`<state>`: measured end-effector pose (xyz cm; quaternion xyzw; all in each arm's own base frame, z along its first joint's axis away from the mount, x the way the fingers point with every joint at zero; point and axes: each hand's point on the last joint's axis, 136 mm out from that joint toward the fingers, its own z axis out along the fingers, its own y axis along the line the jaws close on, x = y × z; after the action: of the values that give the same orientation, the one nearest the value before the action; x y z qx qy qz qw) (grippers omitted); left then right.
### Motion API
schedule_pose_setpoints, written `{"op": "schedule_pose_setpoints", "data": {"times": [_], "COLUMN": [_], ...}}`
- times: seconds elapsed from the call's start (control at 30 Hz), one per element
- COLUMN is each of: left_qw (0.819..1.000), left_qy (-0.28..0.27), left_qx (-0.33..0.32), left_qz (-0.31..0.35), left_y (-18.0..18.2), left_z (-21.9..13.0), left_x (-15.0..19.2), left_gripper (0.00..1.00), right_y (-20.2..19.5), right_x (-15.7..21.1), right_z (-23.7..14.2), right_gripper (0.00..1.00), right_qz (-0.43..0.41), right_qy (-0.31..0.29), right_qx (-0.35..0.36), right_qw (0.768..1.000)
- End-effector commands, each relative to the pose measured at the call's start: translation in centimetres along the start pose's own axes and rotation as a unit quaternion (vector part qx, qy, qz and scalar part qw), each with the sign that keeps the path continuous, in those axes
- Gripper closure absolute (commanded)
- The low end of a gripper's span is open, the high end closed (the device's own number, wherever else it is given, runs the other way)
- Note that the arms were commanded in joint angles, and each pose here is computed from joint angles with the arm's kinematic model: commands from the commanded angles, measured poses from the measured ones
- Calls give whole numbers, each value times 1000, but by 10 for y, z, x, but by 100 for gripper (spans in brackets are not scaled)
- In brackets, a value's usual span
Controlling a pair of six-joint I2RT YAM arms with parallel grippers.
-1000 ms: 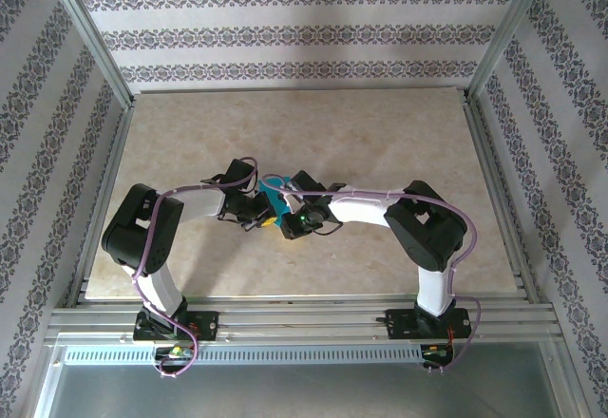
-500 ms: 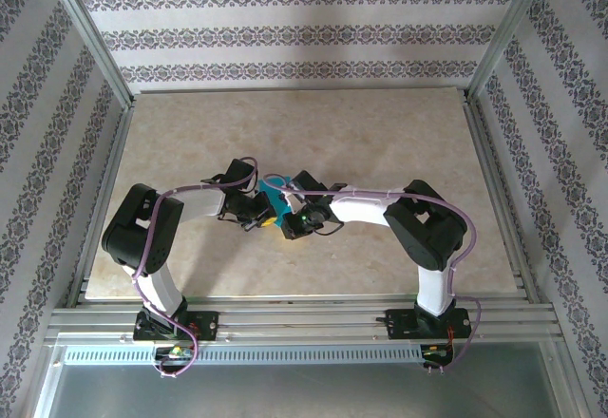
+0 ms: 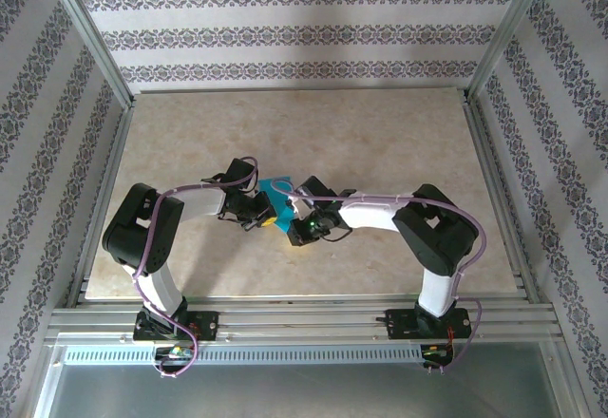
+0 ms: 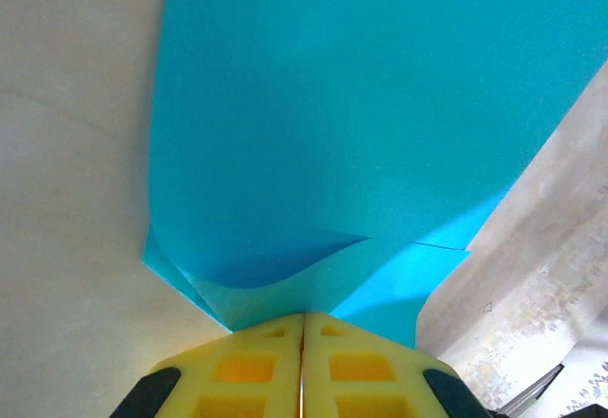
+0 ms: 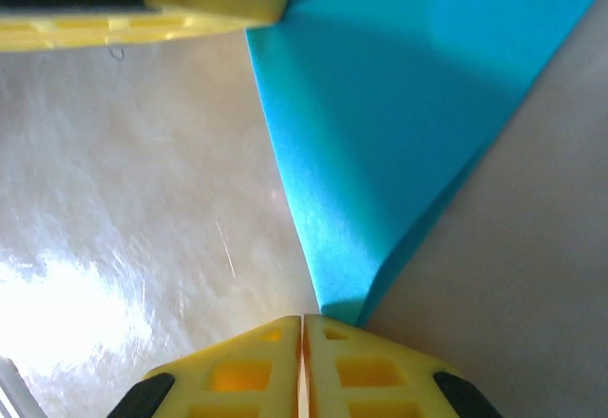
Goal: Fold a paper plane with a square sheet of paper (pick it up from the middle)
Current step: Third fold the triangle at the center of the table.
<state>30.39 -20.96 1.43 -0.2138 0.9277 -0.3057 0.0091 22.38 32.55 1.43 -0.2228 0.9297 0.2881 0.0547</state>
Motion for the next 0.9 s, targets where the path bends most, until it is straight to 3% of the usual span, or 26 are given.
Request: {"op": "schedule_pose_setpoints", "data": {"times": [0.0, 0.27, 0.57, 0.87], "left_qw": [990, 992, 993, 994], "left_qy": [12, 15, 17, 16], "left_qx": [-138, -121, -113, -105], "left_qz": [-41, -33, -31, -27], "left_y": [75, 66, 63, 57], "left_z": [14, 14, 15, 12], "left_x": [14, 14, 14, 13], "left_gripper": [91, 91, 91, 91], "right_y": [-14, 12, 13, -3], "right_x": [40, -14, -42, -35], "right_z": [-6, -43, -15, -2], "right_gripper": [88, 88, 90, 90], "right_qz": [14, -34, -30, -17], "right_qy": [58, -60, -54, -30], "right_qx": [20, 5, 15, 44], "right_qw": [998, 998, 998, 998]}}
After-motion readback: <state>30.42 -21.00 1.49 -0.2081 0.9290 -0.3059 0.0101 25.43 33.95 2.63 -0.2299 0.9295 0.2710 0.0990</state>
